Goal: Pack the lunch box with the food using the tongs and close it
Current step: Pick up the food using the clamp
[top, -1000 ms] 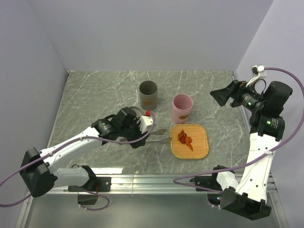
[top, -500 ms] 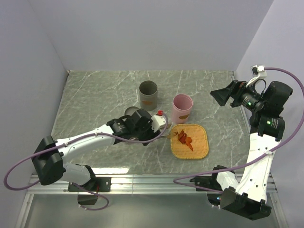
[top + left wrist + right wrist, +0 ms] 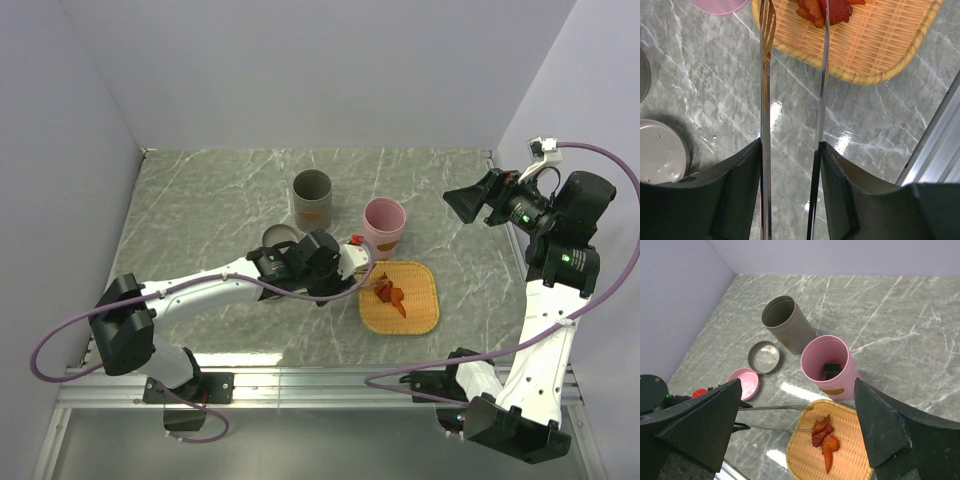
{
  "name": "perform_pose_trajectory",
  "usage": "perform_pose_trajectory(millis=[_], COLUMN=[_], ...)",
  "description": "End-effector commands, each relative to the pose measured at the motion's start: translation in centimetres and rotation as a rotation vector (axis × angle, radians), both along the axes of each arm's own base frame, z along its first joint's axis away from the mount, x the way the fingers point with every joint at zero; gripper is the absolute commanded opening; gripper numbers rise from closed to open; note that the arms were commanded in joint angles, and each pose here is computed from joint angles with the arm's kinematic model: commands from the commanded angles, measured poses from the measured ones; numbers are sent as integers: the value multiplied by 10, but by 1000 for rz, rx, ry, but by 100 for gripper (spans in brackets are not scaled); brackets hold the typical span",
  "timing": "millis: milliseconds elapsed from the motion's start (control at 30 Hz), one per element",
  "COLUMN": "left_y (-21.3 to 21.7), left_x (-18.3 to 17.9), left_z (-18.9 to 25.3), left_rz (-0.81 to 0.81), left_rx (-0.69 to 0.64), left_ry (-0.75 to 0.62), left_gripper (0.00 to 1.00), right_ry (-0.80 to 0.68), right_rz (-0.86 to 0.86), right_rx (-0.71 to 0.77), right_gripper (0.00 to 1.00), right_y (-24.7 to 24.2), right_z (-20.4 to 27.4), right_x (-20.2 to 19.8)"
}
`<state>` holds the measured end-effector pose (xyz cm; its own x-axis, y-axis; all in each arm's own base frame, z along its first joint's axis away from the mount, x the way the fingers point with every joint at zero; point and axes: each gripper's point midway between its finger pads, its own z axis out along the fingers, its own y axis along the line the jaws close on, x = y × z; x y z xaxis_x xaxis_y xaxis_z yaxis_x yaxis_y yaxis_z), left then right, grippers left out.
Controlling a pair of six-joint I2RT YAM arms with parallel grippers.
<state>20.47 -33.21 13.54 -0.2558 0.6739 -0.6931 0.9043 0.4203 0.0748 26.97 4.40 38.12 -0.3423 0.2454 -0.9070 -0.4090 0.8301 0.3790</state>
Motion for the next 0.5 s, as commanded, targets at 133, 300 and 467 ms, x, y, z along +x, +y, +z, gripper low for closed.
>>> perform_pose_trajectory(millis=[133,300,467], left_y=[-13,-11,-10], left_x=[-2,-8,-3], left_z=[9,1,-7], left_rz=[-6,-16,13], left_rx=[-20,11,52], left_ry=[-21,-5,-12], left_gripper=[53,53,53], right_ry=[-58,-60,-57], right_rz=[-13,-6,-10], right_rx=[-39,-36,-38], right_gripper=[100,100,100], right_y=[-2,-1,-2], right_z=[14,13,13], right_x=[-3,-3,-4])
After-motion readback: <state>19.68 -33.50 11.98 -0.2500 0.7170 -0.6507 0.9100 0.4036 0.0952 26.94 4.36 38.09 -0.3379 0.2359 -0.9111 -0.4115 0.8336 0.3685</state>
